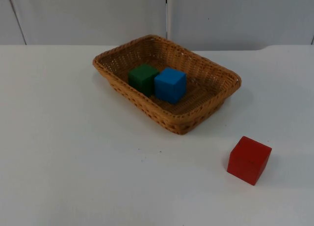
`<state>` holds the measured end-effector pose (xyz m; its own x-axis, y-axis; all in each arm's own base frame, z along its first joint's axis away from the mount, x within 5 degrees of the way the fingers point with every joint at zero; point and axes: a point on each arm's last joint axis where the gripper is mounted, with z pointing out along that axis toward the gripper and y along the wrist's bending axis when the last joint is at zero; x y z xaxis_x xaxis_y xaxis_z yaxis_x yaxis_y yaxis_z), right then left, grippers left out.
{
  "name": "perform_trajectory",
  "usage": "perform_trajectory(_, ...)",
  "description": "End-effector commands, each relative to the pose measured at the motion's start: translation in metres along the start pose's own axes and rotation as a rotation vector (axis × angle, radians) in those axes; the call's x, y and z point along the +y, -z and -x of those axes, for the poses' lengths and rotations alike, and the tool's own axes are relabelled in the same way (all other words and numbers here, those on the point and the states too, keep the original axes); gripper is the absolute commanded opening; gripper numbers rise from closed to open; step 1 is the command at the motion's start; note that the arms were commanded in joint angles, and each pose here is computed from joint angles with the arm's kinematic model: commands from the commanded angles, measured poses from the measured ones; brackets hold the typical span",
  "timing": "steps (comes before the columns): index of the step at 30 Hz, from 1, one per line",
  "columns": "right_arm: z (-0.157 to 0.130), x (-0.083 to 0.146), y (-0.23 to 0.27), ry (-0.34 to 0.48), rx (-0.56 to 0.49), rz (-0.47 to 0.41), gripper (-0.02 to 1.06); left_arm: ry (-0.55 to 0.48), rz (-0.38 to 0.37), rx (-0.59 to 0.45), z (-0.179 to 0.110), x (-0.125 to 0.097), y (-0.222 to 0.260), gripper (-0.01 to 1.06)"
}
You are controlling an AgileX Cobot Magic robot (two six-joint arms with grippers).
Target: Pick up one cube with each hand and place exactly two cubes into the same basket, leaving the remaining cube outside.
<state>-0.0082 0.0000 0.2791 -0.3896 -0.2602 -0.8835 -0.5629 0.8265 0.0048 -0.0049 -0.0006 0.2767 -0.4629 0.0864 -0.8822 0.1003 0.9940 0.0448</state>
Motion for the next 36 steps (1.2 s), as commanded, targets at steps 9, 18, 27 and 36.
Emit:
perform_trajectory(9, 0.0008, 0.0005, 0.0009, -0.007, -0.014, 0.000, 1.05, 0.027, 0.056, 0.006, -0.0014, -0.0002, -0.0006, 1.05)
perform_trajectory(18, 0.0008, 0.0005, 0.0009, -0.007, -0.014, 0.000, 1.05, 0.027, 0.056, 0.006, -0.0014, -0.0002, -0.0006, 1.05)
perform_trajectory(27, 0.0010, 0.0009, 0.0006, -0.034, -0.014, -0.051, 1.05, 0.028, 0.061, 0.006, -0.0015, -0.0001, -0.0006, 1.05)
perform_trajectory(36, 0.0014, 0.0019, -0.0002, -0.105, -0.015, -0.188, 1.05, 0.028, 0.061, 0.006, -0.0015, -0.0001, -0.0006, 1.05)
